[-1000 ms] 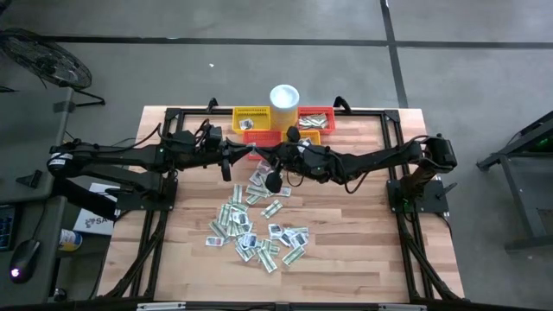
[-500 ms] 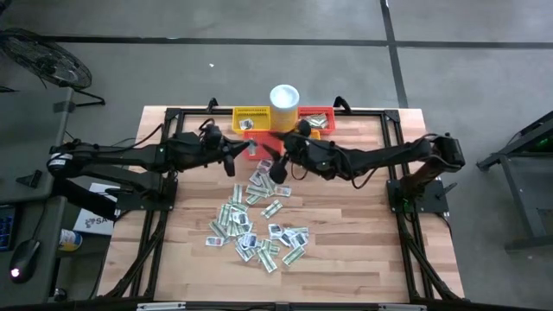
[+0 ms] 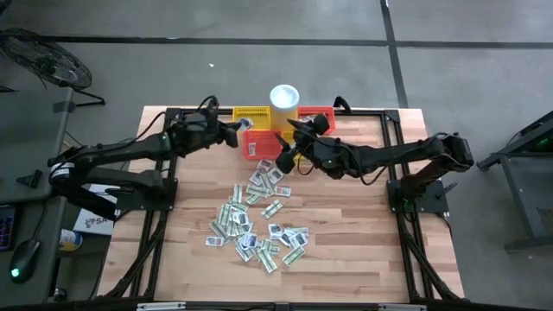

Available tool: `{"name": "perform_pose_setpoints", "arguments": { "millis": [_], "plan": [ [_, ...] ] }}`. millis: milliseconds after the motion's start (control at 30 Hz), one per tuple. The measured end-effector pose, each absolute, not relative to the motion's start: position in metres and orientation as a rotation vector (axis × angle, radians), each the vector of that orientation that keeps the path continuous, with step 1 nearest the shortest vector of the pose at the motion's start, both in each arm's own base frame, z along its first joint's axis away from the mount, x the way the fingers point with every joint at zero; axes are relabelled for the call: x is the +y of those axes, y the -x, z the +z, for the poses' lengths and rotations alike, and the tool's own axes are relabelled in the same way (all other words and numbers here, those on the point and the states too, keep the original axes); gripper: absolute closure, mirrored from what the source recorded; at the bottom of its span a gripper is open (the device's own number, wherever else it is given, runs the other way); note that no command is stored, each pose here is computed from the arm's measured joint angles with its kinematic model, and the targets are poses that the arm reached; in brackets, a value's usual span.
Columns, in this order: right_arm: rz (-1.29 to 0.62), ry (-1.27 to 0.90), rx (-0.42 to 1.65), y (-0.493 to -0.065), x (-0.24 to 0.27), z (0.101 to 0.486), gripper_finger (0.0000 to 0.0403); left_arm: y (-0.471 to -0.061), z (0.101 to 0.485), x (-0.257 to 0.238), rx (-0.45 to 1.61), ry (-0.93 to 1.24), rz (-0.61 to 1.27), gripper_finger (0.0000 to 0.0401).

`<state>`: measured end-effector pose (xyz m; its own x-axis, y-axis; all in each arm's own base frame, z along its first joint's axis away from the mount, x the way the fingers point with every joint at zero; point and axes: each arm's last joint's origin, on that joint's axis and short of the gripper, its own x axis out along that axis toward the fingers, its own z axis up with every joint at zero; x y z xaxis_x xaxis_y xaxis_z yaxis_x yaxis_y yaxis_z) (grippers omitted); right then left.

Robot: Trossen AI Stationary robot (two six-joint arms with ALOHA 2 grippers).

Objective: Pick & Place First Aid Supplies
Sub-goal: Put the blue alcohol pad into the top yellow basket

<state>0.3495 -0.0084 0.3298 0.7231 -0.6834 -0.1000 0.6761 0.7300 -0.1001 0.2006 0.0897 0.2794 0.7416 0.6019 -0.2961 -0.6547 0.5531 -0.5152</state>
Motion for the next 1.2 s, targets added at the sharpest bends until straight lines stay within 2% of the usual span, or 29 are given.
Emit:
{"name": "perform_pose_setpoints", "arguments": {
  "millis": [467,700,1067,1200],
  "plan": [
    [-0.805,0.036,0.151,-0.348,-0.009,0.327,0.0150,-0.204,0.226,0.161,0.258,0.787,0.886,0.0401],
    [-0.807,0.027,0.167,-0.347,-0.009,0.324,0.0150,-0.205,0.201,0.191,0.272,0.856,0.851,0.0401],
    [-0.805,-0.017,0.186,-0.346,-0.009,0.320,0.0150,-0.202,0.182,0.207,0.319,0.851,0.909,0.0400],
    [-0.806,-0.022,0.185,-0.346,-0.009,0.320,0.0151,-0.202,0.182,0.207,0.319,0.820,0.945,0.0386]
  ]
}}
